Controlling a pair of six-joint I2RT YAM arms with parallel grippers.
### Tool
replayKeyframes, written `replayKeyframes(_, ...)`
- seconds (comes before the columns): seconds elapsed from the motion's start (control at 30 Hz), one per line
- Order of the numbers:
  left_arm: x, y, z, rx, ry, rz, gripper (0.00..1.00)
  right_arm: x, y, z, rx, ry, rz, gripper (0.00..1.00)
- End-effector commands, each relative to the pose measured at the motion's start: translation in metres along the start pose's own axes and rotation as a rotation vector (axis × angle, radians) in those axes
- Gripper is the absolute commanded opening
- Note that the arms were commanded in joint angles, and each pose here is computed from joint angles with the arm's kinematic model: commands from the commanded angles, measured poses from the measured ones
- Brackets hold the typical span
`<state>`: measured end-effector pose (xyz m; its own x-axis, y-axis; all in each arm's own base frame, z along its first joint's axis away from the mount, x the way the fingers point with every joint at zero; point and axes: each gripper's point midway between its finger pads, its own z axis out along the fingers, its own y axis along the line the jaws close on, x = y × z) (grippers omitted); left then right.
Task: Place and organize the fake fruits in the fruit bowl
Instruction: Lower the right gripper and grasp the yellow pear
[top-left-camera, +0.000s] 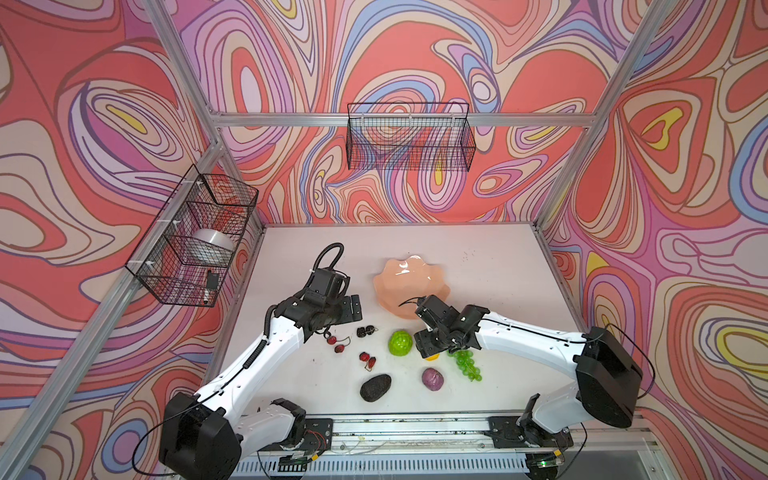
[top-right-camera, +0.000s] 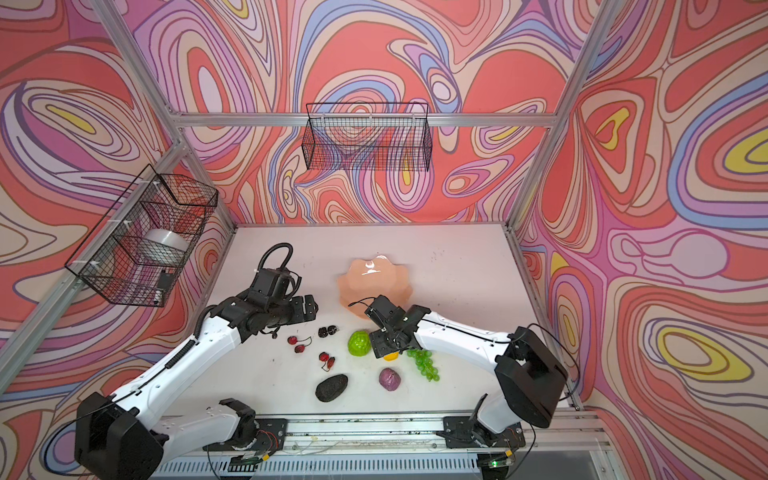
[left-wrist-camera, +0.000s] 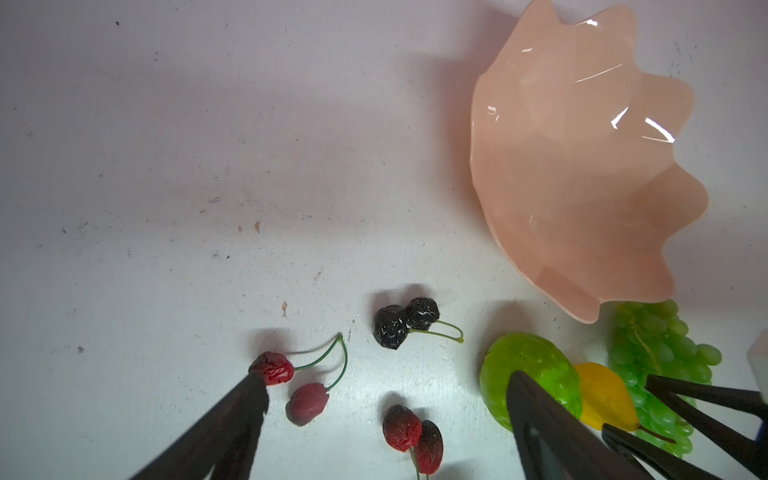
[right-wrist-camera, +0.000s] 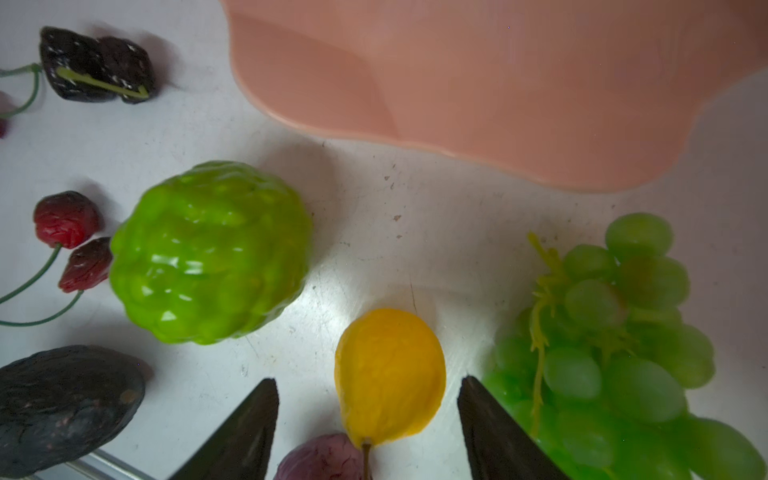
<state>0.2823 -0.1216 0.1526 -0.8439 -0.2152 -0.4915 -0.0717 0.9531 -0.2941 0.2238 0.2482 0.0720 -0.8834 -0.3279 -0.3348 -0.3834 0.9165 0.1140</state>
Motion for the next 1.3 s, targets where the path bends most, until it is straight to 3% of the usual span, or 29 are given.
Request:
replayKeyframes(0.0,0.009,0.011,-0.005,-0.038,0.008,-0.033,0.94,0.0,0.001,0.009,0.006,0.005,-0.018,0.71)
replayKeyframes(0.7,0.01,0.016,-0.002,-0.055,0.0,-0.035,0.93,0.021,-0.005,0.041,0.047,0.113,-0.003,0.65)
replayKeyframes(1.27,0.012,0.019,0.001,-0.077,0.014,-0.035,0.94,0.02,-0.002,0.038,0.032,0.115,-0.01,0.43)
